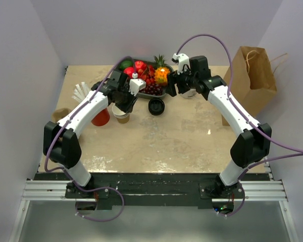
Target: Pack the takeout coffee
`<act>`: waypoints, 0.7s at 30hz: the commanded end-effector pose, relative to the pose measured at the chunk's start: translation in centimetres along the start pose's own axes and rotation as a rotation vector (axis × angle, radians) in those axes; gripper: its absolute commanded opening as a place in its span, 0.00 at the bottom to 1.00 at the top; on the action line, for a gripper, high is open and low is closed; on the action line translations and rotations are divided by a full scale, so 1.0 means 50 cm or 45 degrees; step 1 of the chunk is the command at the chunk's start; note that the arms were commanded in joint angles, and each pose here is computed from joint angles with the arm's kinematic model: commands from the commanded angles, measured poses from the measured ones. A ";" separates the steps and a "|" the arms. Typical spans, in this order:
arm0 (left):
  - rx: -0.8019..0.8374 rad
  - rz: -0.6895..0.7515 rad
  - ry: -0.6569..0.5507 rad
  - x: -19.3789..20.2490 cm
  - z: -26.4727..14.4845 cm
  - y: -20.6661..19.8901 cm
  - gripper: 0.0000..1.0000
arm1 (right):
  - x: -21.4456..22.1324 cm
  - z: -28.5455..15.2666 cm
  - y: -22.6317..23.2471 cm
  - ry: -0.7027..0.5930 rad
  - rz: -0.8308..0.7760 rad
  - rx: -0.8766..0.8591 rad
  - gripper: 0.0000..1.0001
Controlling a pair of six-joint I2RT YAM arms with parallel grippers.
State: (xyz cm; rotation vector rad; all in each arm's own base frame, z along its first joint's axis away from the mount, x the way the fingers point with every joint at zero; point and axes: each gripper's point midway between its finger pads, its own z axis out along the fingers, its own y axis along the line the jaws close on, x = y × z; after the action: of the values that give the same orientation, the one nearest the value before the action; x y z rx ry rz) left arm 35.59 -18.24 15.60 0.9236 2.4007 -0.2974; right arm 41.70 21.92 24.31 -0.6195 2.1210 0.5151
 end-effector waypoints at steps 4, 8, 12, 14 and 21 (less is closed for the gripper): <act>-0.034 -0.018 0.011 -0.007 0.006 0.014 0.32 | -0.030 -0.013 -0.003 -0.069 -0.039 0.017 0.73; -0.022 -0.009 0.026 -0.009 0.012 0.014 0.31 | -0.028 -0.016 -0.002 -0.065 -0.049 0.016 0.74; -0.037 -0.007 0.028 -0.009 0.012 0.019 0.27 | -0.022 -0.018 -0.003 -0.057 -0.055 0.019 0.74; -0.046 -0.007 0.033 -0.008 0.013 0.021 0.25 | -0.022 -0.018 -0.003 -0.059 -0.055 0.019 0.74; -0.087 -0.001 0.048 -0.004 0.013 0.033 0.24 | -0.023 -0.014 -0.002 -0.065 -0.054 0.018 0.74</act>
State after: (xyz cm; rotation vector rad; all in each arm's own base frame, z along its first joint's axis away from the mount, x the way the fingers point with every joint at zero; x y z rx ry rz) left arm 36.14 -17.66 13.72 0.9273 2.4573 -0.2402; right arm 41.59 21.83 23.77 -0.6373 2.1260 0.5071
